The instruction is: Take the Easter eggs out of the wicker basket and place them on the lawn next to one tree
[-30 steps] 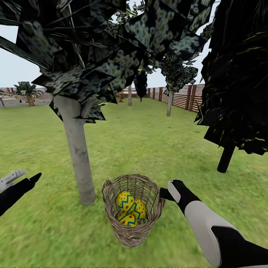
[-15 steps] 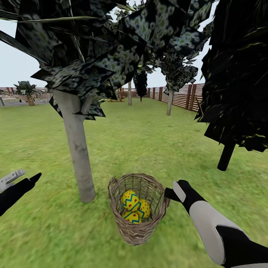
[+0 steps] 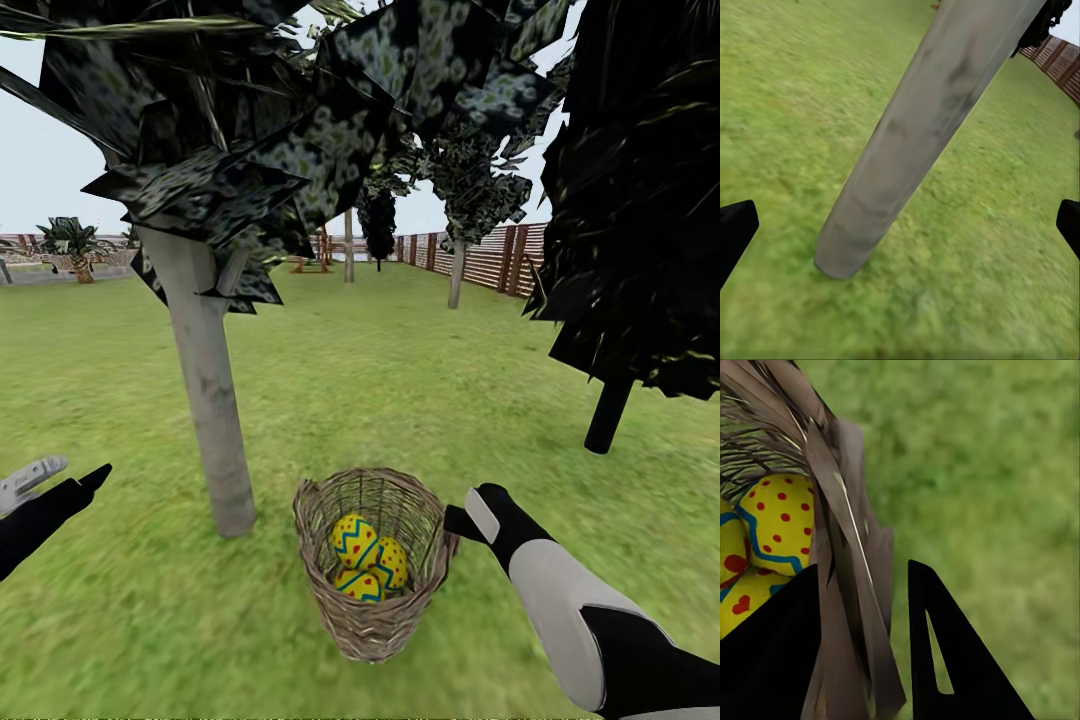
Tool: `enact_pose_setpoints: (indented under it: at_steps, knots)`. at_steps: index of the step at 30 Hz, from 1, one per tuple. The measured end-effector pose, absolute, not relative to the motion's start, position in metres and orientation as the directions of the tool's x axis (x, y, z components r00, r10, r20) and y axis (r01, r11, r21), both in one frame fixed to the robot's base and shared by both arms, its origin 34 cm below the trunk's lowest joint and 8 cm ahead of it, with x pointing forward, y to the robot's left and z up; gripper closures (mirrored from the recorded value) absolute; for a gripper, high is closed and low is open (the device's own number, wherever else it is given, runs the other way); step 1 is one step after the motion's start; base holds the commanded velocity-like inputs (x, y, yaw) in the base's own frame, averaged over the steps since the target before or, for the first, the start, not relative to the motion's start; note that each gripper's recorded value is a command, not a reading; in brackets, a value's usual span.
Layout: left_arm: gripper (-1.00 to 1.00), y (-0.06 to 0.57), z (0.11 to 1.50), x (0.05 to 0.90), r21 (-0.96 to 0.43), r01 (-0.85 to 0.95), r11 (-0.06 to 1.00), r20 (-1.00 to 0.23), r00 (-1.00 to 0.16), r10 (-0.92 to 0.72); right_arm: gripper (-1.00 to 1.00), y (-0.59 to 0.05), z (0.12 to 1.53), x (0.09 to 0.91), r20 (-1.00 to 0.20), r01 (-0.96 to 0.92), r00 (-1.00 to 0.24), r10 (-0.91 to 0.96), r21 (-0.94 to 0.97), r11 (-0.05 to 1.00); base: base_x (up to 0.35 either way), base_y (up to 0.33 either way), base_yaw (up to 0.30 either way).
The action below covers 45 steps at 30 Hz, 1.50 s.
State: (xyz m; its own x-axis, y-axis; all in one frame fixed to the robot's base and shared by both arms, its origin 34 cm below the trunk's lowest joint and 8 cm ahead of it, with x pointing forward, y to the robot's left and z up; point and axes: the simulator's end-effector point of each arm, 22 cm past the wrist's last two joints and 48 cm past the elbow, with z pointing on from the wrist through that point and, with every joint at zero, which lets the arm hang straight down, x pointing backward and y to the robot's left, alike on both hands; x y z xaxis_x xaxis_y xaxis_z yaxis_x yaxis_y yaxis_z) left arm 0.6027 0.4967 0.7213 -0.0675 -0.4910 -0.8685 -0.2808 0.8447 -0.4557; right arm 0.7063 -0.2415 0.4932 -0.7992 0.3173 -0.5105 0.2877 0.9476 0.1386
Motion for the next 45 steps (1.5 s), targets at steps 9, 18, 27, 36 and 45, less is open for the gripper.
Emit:
enact_pose_setpoints:
  at_steps: [9,18,27,36,45]
  knots:
    - [-1.00,0.497,0.701,0.597,-0.456,-0.281,0.845,-0.869,-0.067,-0.491,1.00,-0.240,0.472,0.700,-0.508,0.287,-0.801,0.317,0.138,0.948,0.000,0.000,0.000]
    - [-1.00,0.497,0.681,0.596,-0.452,-0.286,0.845,-0.868,-0.078,-0.491,1.00,-0.241,0.447,0.693,-0.491,0.290,-0.811,0.317,0.133,0.948,0.000,0.000,0.000]
    - [-1.00,0.497,0.661,0.602,-0.442,-0.302,0.845,-0.864,-0.109,-0.491,1.00,-0.245,0.423,0.690,-0.462,0.299,-0.828,0.318,0.116,0.947,0.000,0.000,0.000]
    - [-1.00,0.497,0.641,0.607,-0.430,-0.318,0.845,-0.860,-0.141,-0.491,1.00,-0.245,0.400,0.687,-0.432,0.304,-0.844,0.318,0.105,0.947,0.000,0.000,0.000]
    - [-1.00,0.497,0.621,0.611,-0.419,-0.333,0.845,-0.854,-0.171,-0.491,1.00,-0.258,0.394,0.692,-0.402,0.335,-0.842,0.359,0.133,0.933,0.000,0.000,0.000]
